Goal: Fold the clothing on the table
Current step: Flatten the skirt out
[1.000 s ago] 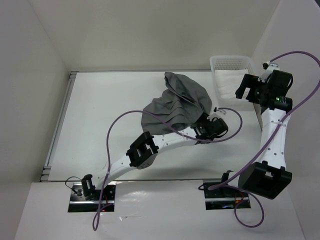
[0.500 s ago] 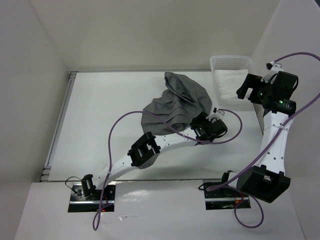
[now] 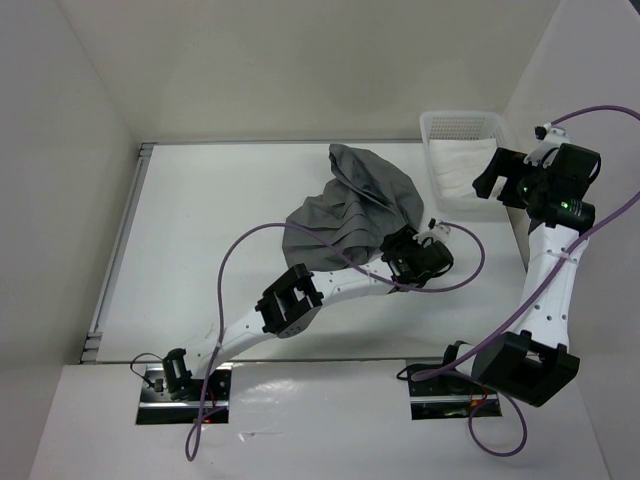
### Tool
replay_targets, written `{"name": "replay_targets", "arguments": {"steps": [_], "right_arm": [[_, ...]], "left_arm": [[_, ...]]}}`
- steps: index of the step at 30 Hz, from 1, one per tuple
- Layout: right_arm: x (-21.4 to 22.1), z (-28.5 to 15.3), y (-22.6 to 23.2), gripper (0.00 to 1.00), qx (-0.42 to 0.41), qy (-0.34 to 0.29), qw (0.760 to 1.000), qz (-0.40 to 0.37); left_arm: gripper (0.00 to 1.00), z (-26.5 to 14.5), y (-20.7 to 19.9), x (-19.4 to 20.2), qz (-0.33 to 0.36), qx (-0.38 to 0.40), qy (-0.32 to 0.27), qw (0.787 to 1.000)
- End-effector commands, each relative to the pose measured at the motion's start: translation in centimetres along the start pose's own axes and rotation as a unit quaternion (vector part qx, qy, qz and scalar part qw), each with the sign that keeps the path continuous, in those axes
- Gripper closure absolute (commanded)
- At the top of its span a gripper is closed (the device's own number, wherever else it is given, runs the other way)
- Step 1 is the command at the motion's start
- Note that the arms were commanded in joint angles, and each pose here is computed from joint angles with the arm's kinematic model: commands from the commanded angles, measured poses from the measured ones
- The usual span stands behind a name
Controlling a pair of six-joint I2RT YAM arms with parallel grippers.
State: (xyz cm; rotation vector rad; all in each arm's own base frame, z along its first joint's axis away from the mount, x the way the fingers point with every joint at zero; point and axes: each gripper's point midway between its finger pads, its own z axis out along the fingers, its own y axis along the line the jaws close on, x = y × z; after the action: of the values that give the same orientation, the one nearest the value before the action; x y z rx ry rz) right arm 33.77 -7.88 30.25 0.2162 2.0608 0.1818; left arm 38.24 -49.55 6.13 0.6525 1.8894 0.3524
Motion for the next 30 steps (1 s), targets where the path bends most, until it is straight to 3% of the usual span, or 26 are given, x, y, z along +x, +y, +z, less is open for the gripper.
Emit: {"name": "replay_targets", "arguments": {"steps": [1,7,9,13,20,24,25,30], "right_arm": [[-1.1,-0.9,0.3,0.02,-0.005,-0.025,1.0,-0.015],[-0.8,-1.2,0.6,0.02,-0.013,-0.026,1.0,-0.013],[-0.8,-1.3,0.4,0.02,-0.014,-0.027,0.999,-0.011],[-0.8,-1.4,0.6,0.04,-0.022,-0.028,0.999,-0.009],[-0.6,-1.5,1.0,0.07,-0.032,-0.028,0.999,-0.014],[-0.6,-1.5,1.3,0.07,-0.042,-0.028,0.999,-0.014],[-0.6,-1.5,1.3,0.07,-0.042,-0.028,0.999,-0.014],[-0.8,-1.6,2.0,0.08,-0.063,-0.032,0.997,-0.017]], "left_arm": [[0.42,0.2,0.1,-0.3,-0.004,-0.014,-0.011,1.0],[0.6,0.3,-0.1,-0.7,-0.003,-0.01,-0.016,1.0],[0.76,0.5,-0.6,-0.3,0.0,-0.005,-0.014,1.0],[0.99,0.4,-0.7,-0.7,-0.003,0.0,-0.016,1.0],[1.0,-0.3,-0.5,-2.2,-0.004,0.022,-0.013,1.0],[1.0,-0.5,2.4,-5.3,-0.032,0.035,-0.01,0.999],[1.0,-0.8,4.8,-8.2,-0.068,0.032,-0.031,0.997],[1.0,-1.7,11.3,-12.0,-0.108,0.028,-0.048,0.993]]}}
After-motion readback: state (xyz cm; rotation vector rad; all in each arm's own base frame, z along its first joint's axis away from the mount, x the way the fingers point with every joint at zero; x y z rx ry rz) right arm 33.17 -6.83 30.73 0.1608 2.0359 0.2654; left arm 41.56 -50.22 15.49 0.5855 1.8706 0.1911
